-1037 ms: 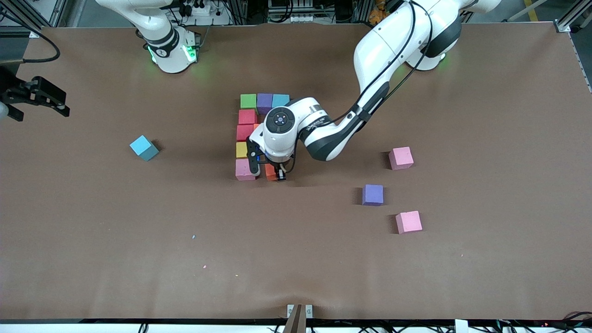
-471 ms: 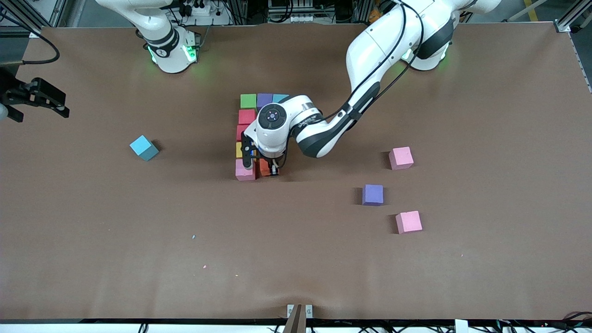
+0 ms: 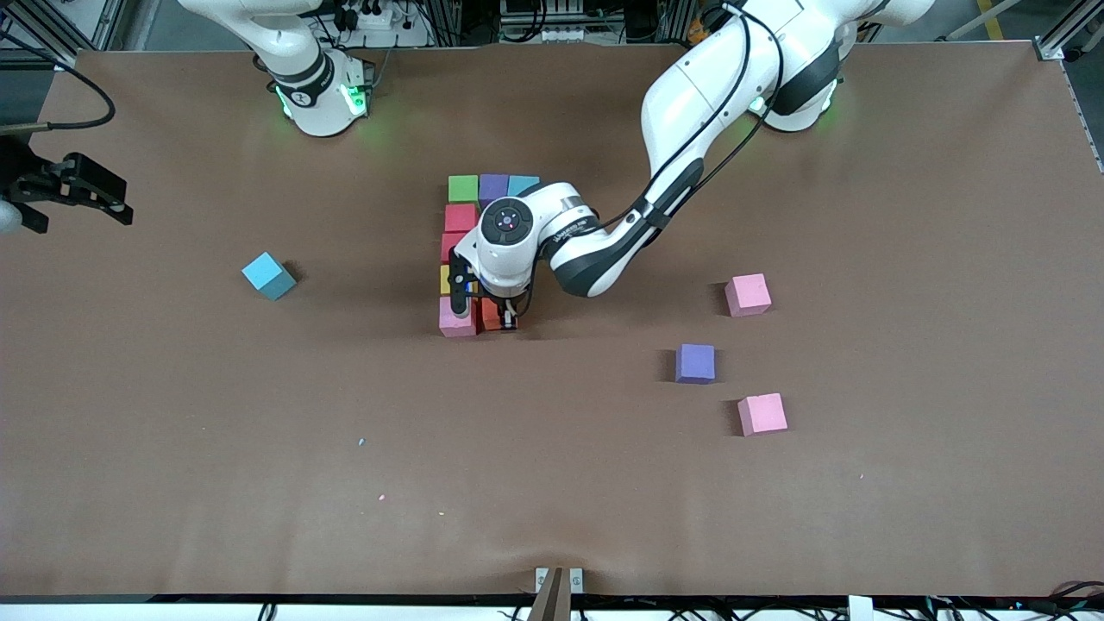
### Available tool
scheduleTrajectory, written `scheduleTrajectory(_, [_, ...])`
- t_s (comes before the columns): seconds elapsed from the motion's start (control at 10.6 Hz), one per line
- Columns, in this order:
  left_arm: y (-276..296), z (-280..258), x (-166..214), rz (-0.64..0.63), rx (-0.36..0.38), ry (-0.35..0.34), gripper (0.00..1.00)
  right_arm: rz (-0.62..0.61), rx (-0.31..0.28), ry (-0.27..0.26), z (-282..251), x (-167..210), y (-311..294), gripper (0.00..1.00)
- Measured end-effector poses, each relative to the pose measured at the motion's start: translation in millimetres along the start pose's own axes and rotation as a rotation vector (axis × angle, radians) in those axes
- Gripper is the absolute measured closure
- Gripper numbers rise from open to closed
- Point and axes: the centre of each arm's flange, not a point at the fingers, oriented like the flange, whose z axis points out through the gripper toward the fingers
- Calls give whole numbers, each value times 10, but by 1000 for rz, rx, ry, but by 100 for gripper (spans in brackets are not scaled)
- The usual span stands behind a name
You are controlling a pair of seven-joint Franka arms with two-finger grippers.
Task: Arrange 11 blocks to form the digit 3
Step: 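Lower orange beside pink and open the left gripper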
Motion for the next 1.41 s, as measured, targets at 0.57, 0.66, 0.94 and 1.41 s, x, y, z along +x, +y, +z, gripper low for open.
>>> scheduleTrajectory(0.57, [8, 57, 45, 7, 7, 15, 41, 0, 0, 0, -2, 0, 0, 0])
scheduleTrajectory(0.66, [5, 64, 48, 7, 9, 18, 41, 0, 0, 0, -2, 0, 0, 0])
scheduleTrajectory(0.94, [-26, 84, 64, 2, 15, 27, 41, 0, 0, 0, -2, 0, 2, 0])
scheduleTrajectory(1.41, [25, 90, 116, 11, 20, 28, 41, 3, 0, 0, -1, -2, 17, 0])
